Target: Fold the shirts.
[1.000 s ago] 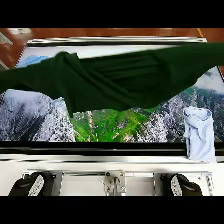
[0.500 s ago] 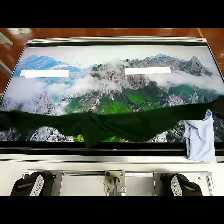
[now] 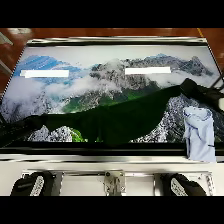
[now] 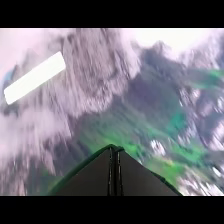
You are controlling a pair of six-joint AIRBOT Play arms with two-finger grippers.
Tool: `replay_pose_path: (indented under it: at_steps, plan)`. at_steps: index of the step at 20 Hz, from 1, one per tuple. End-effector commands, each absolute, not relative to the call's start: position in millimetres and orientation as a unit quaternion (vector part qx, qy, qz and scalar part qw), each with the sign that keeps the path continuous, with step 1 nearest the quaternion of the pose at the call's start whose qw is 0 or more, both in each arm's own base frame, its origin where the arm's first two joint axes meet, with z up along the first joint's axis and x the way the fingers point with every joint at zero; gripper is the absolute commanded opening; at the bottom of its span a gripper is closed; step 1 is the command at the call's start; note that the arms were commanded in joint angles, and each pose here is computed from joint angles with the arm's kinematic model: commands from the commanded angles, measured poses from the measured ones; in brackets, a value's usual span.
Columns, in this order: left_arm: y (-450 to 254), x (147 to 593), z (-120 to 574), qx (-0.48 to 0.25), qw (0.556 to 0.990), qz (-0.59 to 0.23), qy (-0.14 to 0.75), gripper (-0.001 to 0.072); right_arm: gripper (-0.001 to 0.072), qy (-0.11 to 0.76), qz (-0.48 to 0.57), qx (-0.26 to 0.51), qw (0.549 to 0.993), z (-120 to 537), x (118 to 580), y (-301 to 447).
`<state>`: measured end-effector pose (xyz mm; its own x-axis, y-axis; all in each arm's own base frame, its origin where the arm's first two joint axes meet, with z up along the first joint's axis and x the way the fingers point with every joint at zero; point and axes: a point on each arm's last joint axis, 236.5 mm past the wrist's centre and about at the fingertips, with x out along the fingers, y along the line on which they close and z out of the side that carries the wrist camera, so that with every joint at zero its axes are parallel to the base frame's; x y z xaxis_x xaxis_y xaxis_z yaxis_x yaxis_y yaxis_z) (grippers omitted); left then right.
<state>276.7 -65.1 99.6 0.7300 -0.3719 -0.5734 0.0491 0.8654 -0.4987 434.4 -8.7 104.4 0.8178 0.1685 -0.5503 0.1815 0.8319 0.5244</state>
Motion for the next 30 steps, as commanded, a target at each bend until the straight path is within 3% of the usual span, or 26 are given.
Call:
replay_pose_path:
  at_steps: [1, 2, 3, 5, 6, 10, 13, 15, 17, 23, 30]
  plan:
    - [-75, 294, 92, -0.232, 0.905, -0.129, 0.332, 0.0037, 0.0053, 0.275, -0.027, 0.323, 0.905, 54, 486, 10]
    - [-82, 298, 88, -0.230, 0.904, -0.136, 0.334, 0.0037, 0.0054, 0.294, -0.022, 0.325, 0.899, 38, 488, 22]
    - [-89, 304, 83, -0.228, 0.902, -0.142, 0.339, 0.0037, 0.0107, 0.311, -0.017, 0.331, 0.891, 25, 488, 33]
    - [-103, 314, 67, -0.223, 0.895, -0.152, 0.354, 0.0037, 0.0532, 0.329, -0.005, 0.337, 0.882, 16, 485, 48]
    - [-109, 318, 57, -0.218, 0.892, -0.155, 0.364, 0.0037, 0.0596, 0.338, 0.005, 0.335, 0.879, 19, 480, 53]
    - [-115, 323, 27, -0.208, 0.878, -0.156, 0.401, 0.0037, 0.0595, 0.428, 0.066, 0.293, 0.852, 36, 418, 55]
    - [-115, 323, 27, -0.197, 0.880, -0.161, 0.401, 0.0037, 0.0595, 0.623, 0.137, 0.251, 0.728, 7, 305, 87]
    - [-116, 322, 26, -0.197, 0.879, -0.163, 0.403, 0.0037, 0.0597, 0.683, 0.160, 0.233, 0.674, -14, 262, 115]
    - [-117, 320, 26, -0.197, 0.877, -0.166, 0.406, 0.0037, 0.0685, 0.683, 0.165, 0.241, 0.670, -34, 253, 149]
    - [-120, 314, 25, -0.195, 0.872, -0.172, 0.415, 0.0037, 0.0683, 0.708, 0.140, 0.243, 0.648, -76, 228, 217]
    - [-120, 314, 25, -0.194, 0.872, -0.173, 0.415, 0.0037, 0.0683, 0.702, 0.097, 0.269, 0.653, -120, 224, 272]
